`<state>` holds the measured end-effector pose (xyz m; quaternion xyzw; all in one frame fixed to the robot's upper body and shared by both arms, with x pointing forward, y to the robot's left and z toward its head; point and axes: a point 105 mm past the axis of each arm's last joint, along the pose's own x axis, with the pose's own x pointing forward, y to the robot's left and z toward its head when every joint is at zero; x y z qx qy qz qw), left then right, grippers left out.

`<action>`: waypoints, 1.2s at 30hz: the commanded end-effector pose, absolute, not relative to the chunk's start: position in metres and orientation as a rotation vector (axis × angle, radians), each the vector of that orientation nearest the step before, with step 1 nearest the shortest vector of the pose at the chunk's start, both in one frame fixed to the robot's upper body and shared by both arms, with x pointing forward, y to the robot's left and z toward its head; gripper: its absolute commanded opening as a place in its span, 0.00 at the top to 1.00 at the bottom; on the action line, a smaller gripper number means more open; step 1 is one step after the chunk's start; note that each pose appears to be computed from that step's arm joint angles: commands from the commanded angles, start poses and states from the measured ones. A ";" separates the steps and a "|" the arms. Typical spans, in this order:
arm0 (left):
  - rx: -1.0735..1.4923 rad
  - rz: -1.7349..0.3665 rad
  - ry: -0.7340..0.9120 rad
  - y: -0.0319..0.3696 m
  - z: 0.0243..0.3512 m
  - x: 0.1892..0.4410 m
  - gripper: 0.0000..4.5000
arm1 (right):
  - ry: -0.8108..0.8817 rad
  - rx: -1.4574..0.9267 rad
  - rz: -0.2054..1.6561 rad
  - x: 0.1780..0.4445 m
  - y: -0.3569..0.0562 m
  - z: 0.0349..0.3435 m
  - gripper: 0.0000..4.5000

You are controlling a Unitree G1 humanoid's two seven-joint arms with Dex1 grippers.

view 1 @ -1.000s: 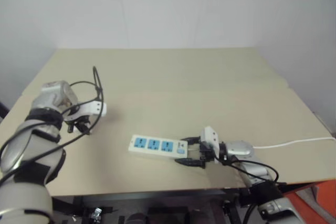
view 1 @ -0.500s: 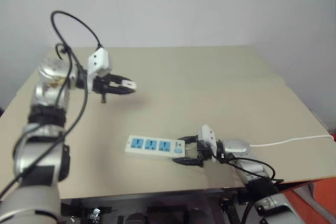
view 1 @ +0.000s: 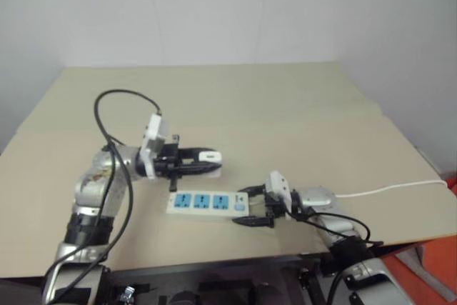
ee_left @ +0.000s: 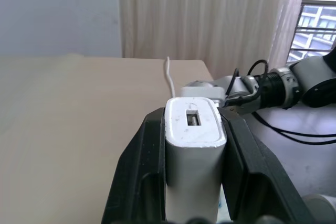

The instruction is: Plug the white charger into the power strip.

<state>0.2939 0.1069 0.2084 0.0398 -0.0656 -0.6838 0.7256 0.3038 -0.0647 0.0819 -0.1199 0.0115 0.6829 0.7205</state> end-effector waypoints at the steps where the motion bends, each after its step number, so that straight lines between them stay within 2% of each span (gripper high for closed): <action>1: 0.068 -1.558 -0.170 0.099 0.212 0.283 0.77 | 0.017 -0.288 1.583 0.299 -0.055 0.081 0.24; 9: 0.057 -1.560 -0.147 0.099 0.201 0.276 0.77 | 0.041 -0.313 1.610 0.309 -0.056 0.075 0.24; 15: 0.087 -1.572 -0.079 0.103 0.176 0.268 0.77 | 0.048 -0.319 1.627 0.307 -0.056 0.072 0.24; 36: 0.157 -1.542 -0.116 0.089 0.137 0.283 0.77 | 0.052 -0.315 1.598 0.307 -0.060 0.072 0.24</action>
